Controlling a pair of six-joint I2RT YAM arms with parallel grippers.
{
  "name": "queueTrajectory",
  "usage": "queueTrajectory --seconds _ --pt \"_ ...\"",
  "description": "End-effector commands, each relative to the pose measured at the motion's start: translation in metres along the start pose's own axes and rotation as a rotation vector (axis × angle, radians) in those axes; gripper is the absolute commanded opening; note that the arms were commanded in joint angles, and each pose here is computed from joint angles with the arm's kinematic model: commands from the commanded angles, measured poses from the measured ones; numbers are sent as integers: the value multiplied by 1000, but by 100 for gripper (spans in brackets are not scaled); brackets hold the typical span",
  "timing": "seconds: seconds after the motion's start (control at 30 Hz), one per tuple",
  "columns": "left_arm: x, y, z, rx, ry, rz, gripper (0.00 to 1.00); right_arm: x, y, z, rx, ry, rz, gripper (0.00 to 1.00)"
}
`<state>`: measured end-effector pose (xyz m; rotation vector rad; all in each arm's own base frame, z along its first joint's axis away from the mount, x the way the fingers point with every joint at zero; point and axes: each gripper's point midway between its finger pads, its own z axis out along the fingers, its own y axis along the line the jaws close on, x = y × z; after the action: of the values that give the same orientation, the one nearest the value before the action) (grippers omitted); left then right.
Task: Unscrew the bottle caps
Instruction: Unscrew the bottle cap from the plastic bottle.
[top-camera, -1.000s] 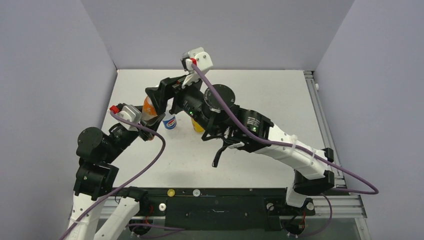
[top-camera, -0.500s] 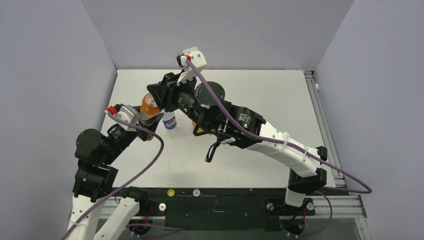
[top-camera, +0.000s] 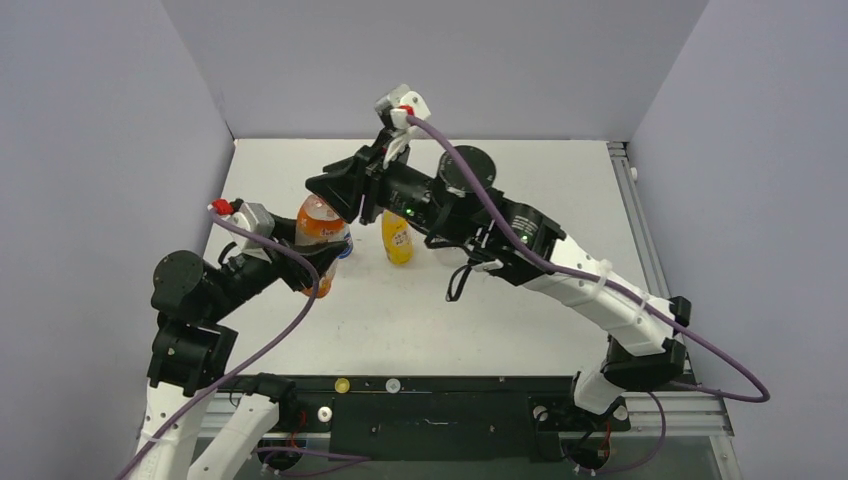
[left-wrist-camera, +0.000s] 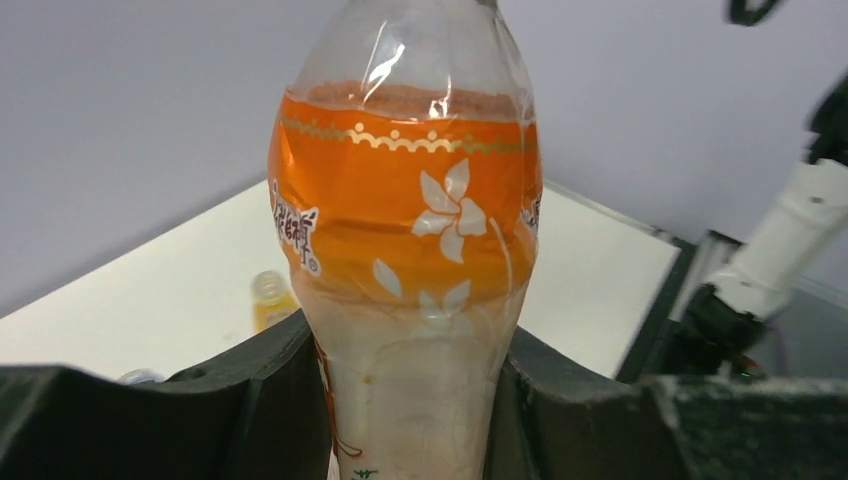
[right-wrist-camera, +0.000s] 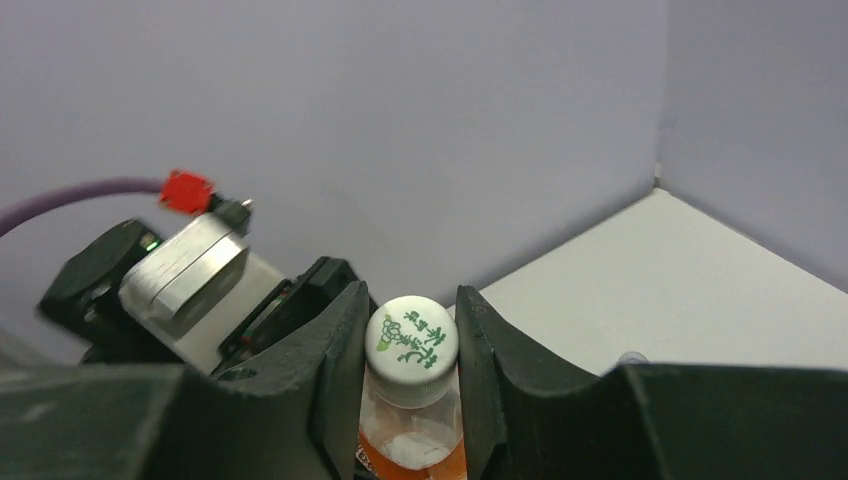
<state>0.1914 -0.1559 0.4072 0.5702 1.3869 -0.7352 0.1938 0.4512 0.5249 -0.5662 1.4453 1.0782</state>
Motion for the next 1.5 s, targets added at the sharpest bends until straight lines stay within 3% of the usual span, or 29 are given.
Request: queueTrajectory --seconds 0.0,0.27,0.37,0.5,0.53,0.57,0.63,0.67,0.83,1.0,1.03,1.37,1.47 --pt "-56 -79 -16 390 -82 -105 7 -50 72 -65 -520 -91 -11 0" --pt "-69 -114 -30 600 8 -255 4 -68 128 -140 -988 -96 4 0" --pt "-65 -116 -32 617 28 -263 3 -69 129 -146 -999 -97 -13 0" --pt "-60 -114 -30 618 33 -254 3 -60 115 -133 -891 -65 -86 0" --pt "-59 -113 -30 615 34 -251 3 -55 104 -123 -808 -43 -79 13" --pt "-57 -111 -28 610 28 -227 3 -61 93 -113 -717 -73 -97 42" --pt "-51 -104 -24 580 15 -176 4 -66 67 -99 -530 -105 -105 76" --pt "-45 -100 -22 554 29 -175 5 -66 60 -98 -470 -105 -106 77" --pt "-31 -47 -4 261 -24 54 9 -77 18 -84 -99 -153 -117 80" --pt "-18 -2 0 45 -24 236 11 -66 9 -60 108 -101 -81 81" --pt "-17 2 0 27 -27 254 10 -47 4 -47 150 -53 -82 81" --pt "-18 31 -2 -126 -42 315 5 -27 3 -15 204 -46 -42 68" --pt "-19 31 -2 -129 -46 305 5 -27 2 -15 200 -56 -23 60"
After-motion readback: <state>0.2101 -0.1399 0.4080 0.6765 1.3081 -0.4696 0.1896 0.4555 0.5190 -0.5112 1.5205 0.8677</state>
